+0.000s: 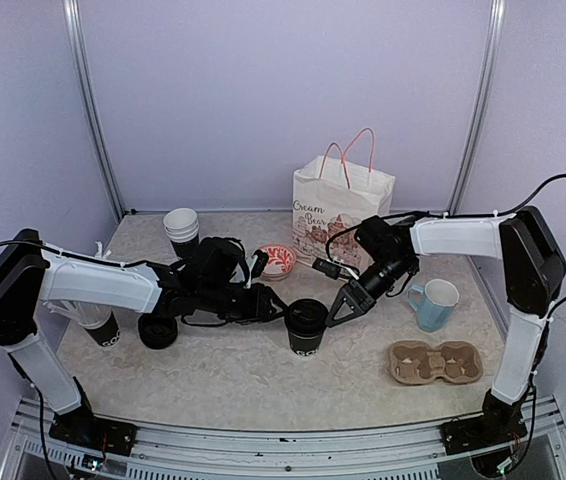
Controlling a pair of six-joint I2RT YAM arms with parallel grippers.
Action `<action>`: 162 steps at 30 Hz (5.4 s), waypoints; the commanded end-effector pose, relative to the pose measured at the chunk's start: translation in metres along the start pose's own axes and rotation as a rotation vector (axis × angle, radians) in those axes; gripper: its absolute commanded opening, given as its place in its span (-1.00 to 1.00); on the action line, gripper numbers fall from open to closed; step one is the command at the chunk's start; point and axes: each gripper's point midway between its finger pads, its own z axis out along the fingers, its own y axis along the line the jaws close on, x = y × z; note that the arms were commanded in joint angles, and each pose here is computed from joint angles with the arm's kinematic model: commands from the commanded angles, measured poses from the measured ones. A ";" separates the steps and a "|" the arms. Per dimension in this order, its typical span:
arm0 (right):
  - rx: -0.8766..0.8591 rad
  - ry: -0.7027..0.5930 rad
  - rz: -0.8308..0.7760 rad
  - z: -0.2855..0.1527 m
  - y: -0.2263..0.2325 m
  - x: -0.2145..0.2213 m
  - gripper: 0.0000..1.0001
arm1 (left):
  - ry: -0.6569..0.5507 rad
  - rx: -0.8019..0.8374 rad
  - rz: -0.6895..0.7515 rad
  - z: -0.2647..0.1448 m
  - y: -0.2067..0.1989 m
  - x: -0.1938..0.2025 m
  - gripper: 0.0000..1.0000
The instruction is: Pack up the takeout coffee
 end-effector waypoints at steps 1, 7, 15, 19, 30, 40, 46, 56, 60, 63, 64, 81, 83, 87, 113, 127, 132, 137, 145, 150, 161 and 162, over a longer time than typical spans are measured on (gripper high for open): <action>0.321 0.151 -0.001 0.022 -0.082 0.034 -0.51 | 0.175 -0.194 -0.010 0.007 0.054 0.052 -0.25; 0.422 0.186 -0.002 0.021 -0.094 0.042 -0.53 | 0.156 -0.185 -0.002 0.003 0.054 0.044 -0.25; 0.424 0.272 0.125 0.040 -0.121 0.058 -0.71 | 0.207 -0.198 -0.026 0.013 0.066 0.057 -0.26; 0.241 0.175 -0.002 0.038 -0.066 0.028 -0.67 | 0.190 -0.195 -0.001 0.009 0.061 0.050 -0.25; 0.041 0.101 -0.229 0.026 0.025 0.014 0.12 | 0.051 -0.139 0.156 -0.004 0.022 -0.011 -0.06; 0.267 0.048 -0.270 -0.031 0.006 0.004 0.06 | -0.130 -0.109 0.259 -0.060 -0.026 -0.064 0.11; 0.510 -0.076 -0.312 -0.070 -0.028 -0.040 -0.21 | -0.081 -0.121 0.242 -0.060 -0.022 -0.038 0.05; 0.575 -0.056 -0.293 -0.043 -0.061 -0.051 -0.33 | 0.027 -0.132 0.212 -0.038 -0.017 0.011 -0.15; 0.537 -0.008 -0.340 -0.017 -0.044 -0.044 -0.32 | 0.049 -0.158 0.189 -0.035 -0.006 0.022 -0.15; 0.478 0.016 -0.351 -0.002 -0.027 -0.037 -0.30 | 0.043 -0.233 0.154 -0.040 0.011 0.022 -0.14; 0.466 0.030 -0.362 0.003 -0.022 -0.034 -0.30 | 0.037 -0.272 0.136 -0.044 0.020 0.020 -0.14; 0.294 0.133 -0.392 0.024 0.018 0.003 -0.25 | -0.043 -0.192 0.058 -0.068 0.020 0.009 -0.02; 0.274 0.115 -0.360 0.016 0.018 0.004 -0.21 | -0.050 -0.178 0.066 -0.067 0.015 0.007 -0.01; 0.181 0.056 -0.300 0.002 0.025 -0.002 -0.03 | -0.066 -0.166 0.073 -0.066 0.010 0.001 -0.02; 0.005 0.014 -0.131 0.015 0.011 -0.037 0.13 | 0.066 -0.141 0.065 -0.026 0.018 0.026 -0.13; 0.308 0.202 0.065 0.038 -0.080 0.023 -0.30 | 0.151 -0.238 0.030 -0.018 0.048 0.050 -0.16; 0.302 0.155 -0.029 0.024 -0.060 -0.001 -0.26 | 0.127 -0.216 0.060 -0.020 0.036 0.044 -0.16; 0.187 0.012 -0.209 -0.007 0.007 -0.039 0.09 | 0.025 -0.165 0.136 -0.035 -0.002 0.014 -0.15; 0.248 -0.056 -0.383 -0.046 0.047 -0.054 0.41 | -0.113 -0.154 0.256 -0.071 -0.048 -0.045 0.01; 0.308 -0.134 -0.546 -0.075 0.076 -0.074 0.43 | -0.225 -0.176 0.398 -0.099 -0.076 -0.088 0.16; 0.437 -0.294 -0.930 -0.103 0.106 -0.103 0.92 | -0.661 -0.293 0.705 -0.196 -0.122 -0.190 0.98; 0.428 -0.258 -0.946 -0.095 0.102 -0.101 0.80 | -0.688 -0.278 0.747 -0.202 -0.130 -0.193 0.98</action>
